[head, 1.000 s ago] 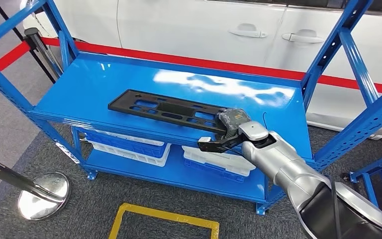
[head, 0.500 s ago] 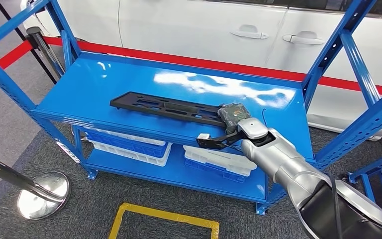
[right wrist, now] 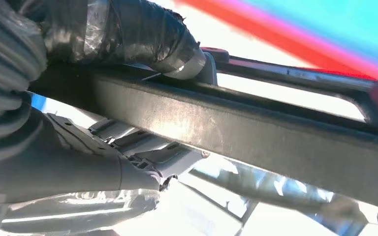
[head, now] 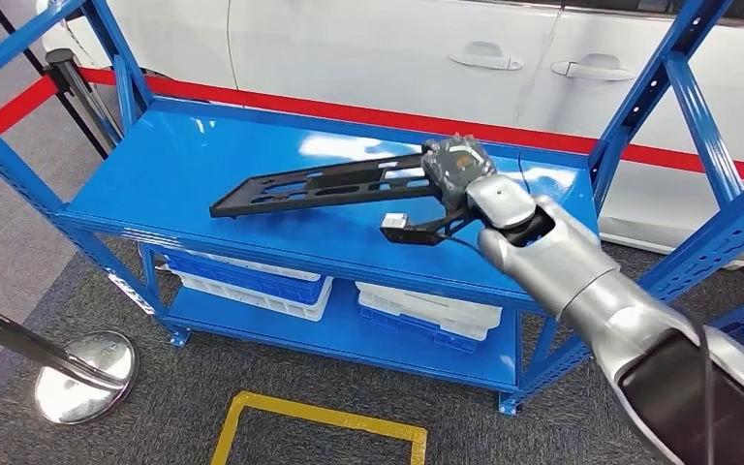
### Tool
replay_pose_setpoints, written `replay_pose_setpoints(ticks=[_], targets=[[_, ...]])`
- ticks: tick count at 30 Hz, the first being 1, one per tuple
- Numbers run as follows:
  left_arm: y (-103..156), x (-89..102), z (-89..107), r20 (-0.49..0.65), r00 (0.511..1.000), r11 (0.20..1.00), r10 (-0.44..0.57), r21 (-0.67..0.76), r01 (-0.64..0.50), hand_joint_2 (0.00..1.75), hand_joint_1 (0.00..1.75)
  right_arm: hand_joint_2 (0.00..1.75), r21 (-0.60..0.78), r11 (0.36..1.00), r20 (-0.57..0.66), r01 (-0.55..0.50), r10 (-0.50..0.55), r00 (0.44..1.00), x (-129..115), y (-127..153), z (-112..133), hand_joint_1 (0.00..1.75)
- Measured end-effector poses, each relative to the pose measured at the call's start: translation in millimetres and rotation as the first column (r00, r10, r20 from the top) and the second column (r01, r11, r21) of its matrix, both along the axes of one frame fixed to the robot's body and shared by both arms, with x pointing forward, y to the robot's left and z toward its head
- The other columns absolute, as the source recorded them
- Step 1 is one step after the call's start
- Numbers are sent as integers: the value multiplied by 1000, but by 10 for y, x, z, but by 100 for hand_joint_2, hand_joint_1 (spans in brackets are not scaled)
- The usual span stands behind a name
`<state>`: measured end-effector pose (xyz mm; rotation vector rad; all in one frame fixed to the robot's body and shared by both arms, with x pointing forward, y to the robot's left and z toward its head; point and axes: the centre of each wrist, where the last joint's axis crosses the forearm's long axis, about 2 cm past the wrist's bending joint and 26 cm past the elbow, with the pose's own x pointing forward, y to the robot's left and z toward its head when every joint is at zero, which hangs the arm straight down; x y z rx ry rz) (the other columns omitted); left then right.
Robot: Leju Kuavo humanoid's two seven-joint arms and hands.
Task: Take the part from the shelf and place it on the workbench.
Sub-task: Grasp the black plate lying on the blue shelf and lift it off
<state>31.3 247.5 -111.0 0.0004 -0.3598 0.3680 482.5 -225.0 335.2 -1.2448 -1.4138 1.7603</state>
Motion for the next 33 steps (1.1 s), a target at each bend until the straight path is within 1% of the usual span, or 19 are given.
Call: replay_pose_setpoints(ticks=[1, 3, 5, 6, 8, 18, 26, 33], targets=[[-5, -8, 0, 11, 1000, 1000, 7, 0, -7, 175, 0, 175, -8, 1000, 33, -1, 2, 999, 4, -15, 219, 175], [-11, -23, -1, 26, 1000, 1000, 15, -2, -15, 175, 0, 175, -17, 1000, 103, -7, 8, 995, -19, -43, 633, 175], [-13, -32, -2, 35, 999, 1000, 19, -3, -18, 175, 0, 175, -14, 1000, 169, -12, 14, 985, -69, -70, 974, 175], [-16, -33, -2, 39, 999, 1000, 19, -4, -19, 175, 0, 175, -12, 1000, 197, -17, 19, 980, -97, -80, 1104, 175], [-21, -30, -1, 42, 999, 1000, 20, -5, -20, 175, 0, 175, -8, 1000, 236, -27, 28, 971, -146, -95, 1272, 175], [-32, -31, 0, 60, 998, 1000, 27, -12, -26, 175, 0, 175, 36, 998, 311, -52, 39, 950, -307, -188, 1591, 175], [-42, -34, 0, 79, 996, 999, 40, -21, -38, 175, 0, 175, 107, 992, 305, -72, 36, 952, -356, -332, 1675, 175], [-45, -34, 1, 91, 995, 999, 34, -21, -32, 175, 0, 175, 167, 982, 319, -90, 33, 947, -396, -384, 1748, 175]])
